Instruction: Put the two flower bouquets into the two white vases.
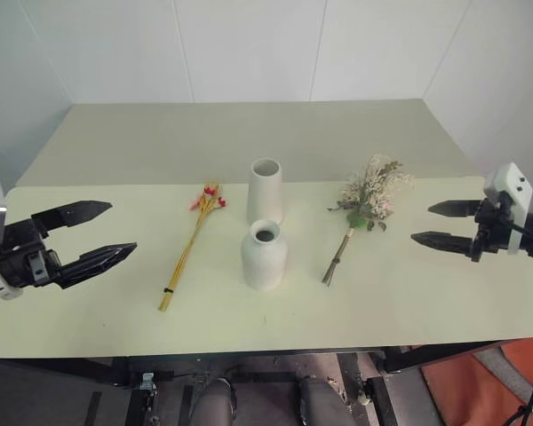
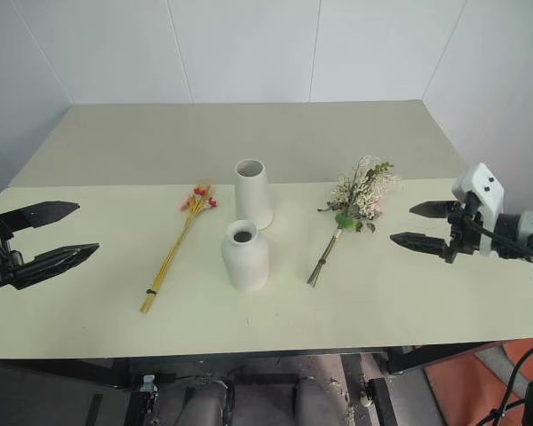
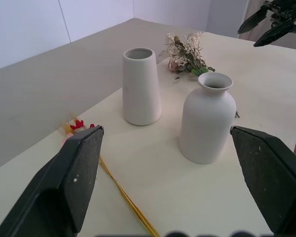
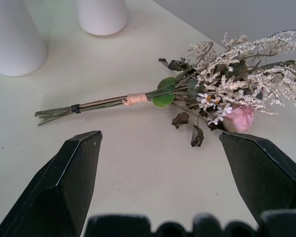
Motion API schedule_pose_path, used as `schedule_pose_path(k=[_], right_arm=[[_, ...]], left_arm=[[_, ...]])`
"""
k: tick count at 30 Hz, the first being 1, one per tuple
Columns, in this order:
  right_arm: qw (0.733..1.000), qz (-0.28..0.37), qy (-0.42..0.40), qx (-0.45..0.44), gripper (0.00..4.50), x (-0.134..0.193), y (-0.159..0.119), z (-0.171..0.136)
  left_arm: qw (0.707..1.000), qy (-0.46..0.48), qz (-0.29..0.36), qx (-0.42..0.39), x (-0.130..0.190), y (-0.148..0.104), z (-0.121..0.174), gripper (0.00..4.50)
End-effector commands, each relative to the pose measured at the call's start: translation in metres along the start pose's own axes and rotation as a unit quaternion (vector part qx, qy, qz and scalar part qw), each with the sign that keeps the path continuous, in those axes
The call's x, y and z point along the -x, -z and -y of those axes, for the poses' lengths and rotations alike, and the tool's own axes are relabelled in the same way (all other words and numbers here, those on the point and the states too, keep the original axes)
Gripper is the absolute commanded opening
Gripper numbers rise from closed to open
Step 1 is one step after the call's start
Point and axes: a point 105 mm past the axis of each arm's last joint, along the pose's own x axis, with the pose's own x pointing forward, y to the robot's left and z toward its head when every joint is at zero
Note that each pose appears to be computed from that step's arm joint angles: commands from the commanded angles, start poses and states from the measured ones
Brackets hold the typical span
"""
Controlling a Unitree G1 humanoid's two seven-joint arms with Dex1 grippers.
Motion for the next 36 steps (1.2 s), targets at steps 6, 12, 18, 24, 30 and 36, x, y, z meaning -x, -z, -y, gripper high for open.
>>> schedule_pose_path(k=[6,12,18,24,30,36], right_arm=[[0.999,0.000,0.021,0.025,4.50,0.011,-0.016,0.006],[0.999,0.032,0.027,-0.012,4.50,-0.001,-0.027,0.003],[0.989,-0.003,0.062,-0.135,4.50,-0.025,-0.033,0.004],[0.950,-0.092,0.050,-0.296,4.50,-0.060,-0.034,-0.010],[0.897,-0.200,0.086,-0.384,4.50,-0.093,-0.021,-0.013],[0.871,-0.263,0.139,-0.391,4.50,-0.113,-0.023,-0.009]], left_arm=[[1.000,0.003,0.004,-0.009,0.000,-0.006,-0.002,4.48],[1.000,0.007,0.003,-0.010,-0.009,-0.007,-0.004,4.48],[0.998,0.045,0.018,-0.027,-0.027,-0.017,-0.006,4.48],[0.994,0.092,0.035,-0.051,-0.046,-0.031,-0.011,4.48],[0.986,0.145,0.036,-0.068,-0.060,-0.039,-0.013,4.48],[0.982,0.170,0.037,-0.077,-0.064,-0.042,-0.014,4.48]])
